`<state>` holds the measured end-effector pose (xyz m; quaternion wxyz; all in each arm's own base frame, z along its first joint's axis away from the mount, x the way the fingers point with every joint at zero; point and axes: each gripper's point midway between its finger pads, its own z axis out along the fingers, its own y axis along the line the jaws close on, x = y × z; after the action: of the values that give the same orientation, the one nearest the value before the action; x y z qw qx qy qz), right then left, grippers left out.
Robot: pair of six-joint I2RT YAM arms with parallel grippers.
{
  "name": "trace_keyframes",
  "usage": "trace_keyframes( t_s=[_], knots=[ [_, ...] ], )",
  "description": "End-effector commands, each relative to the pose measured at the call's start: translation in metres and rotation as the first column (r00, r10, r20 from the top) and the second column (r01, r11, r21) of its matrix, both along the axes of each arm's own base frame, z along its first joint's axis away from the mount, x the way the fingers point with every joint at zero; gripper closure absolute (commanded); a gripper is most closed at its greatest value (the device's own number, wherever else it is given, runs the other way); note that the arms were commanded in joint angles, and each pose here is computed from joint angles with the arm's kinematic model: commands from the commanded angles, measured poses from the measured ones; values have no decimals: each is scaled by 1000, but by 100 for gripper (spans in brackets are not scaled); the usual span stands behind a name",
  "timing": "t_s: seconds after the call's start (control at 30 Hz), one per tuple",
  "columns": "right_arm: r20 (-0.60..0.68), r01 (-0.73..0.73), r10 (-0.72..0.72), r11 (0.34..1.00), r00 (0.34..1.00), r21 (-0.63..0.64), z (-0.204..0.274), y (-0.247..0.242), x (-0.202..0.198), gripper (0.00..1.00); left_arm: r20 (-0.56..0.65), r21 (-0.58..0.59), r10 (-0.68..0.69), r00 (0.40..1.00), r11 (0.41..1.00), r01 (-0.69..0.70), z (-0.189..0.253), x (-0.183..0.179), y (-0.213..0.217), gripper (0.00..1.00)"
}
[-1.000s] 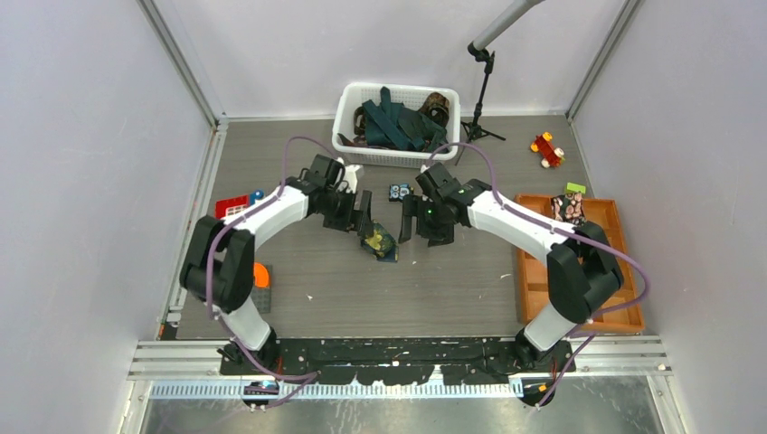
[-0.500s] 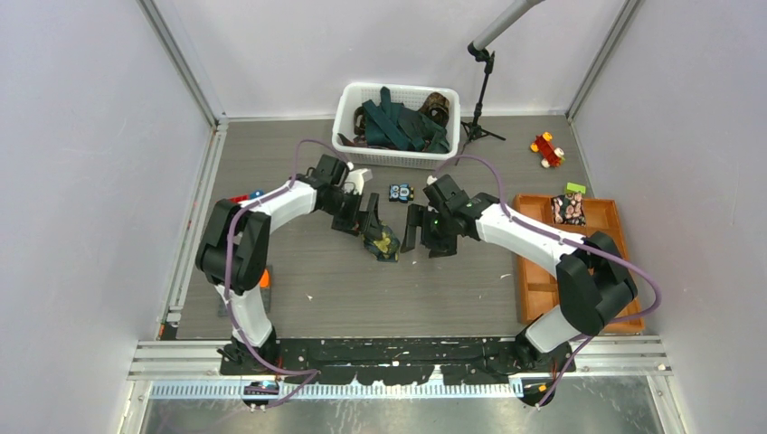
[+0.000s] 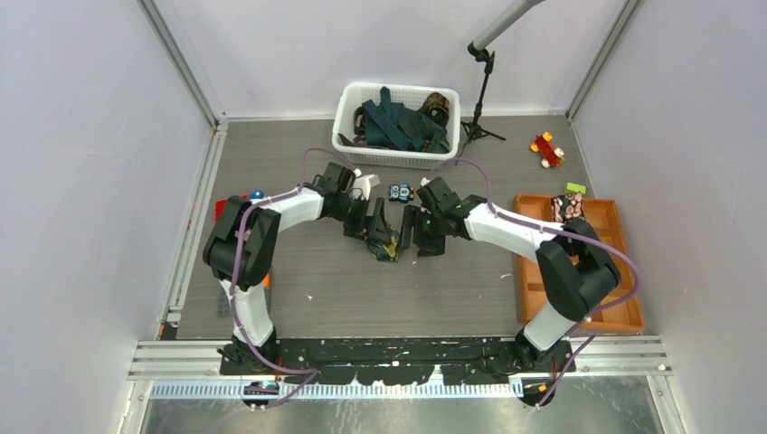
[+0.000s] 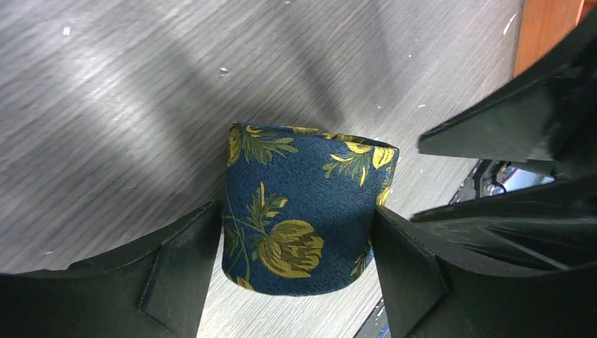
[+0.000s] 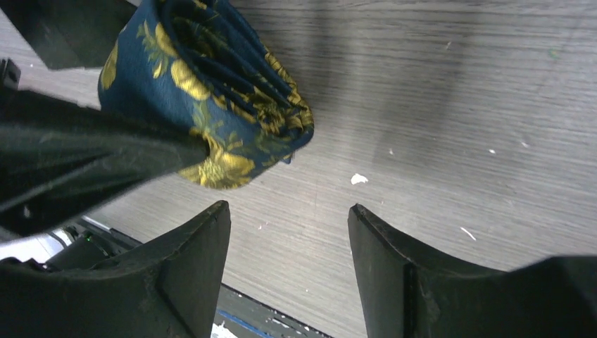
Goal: Roll the ties
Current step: Pick up the tie from the bin.
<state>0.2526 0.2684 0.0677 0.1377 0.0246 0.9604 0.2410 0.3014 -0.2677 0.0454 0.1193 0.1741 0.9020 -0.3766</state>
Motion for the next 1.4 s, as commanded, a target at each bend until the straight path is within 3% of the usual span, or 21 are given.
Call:
trace_keyframes(
  t_s=[0.0,0.23,0.47,0.73,0.9,1.1,1.37],
  knots=[
    [13,1,-2,999,1000,35,-8,16,8,37,-26,31,5,1000,1000,-5,-18,-13,-3,24],
    [-10,5,-5,1000,1000,16,-30,22,10,52,-44,31,26,999,999,-25,-22,-24,-1,35],
    [30,5,-5,1000,1000,-10,-14,17,15,52,-56,16,55,997,998,-54,-17,-39,-4,62],
    [183,67,-52,995,982,-79,60,-10,31,51,-13,-35,91,996,995,-91,17,-37,-18,75],
    [369,210,-163,974,915,-89,132,-50,43,50,31,-79,104,994,992,-101,50,-30,-36,78],
    [580,370,-311,929,753,18,233,-107,33,49,99,-155,101,990,984,-85,99,-22,-84,79],
    [690,442,-414,884,594,151,312,-155,2,49,160,-237,14,987,971,25,141,-24,-172,79]
  ],
)
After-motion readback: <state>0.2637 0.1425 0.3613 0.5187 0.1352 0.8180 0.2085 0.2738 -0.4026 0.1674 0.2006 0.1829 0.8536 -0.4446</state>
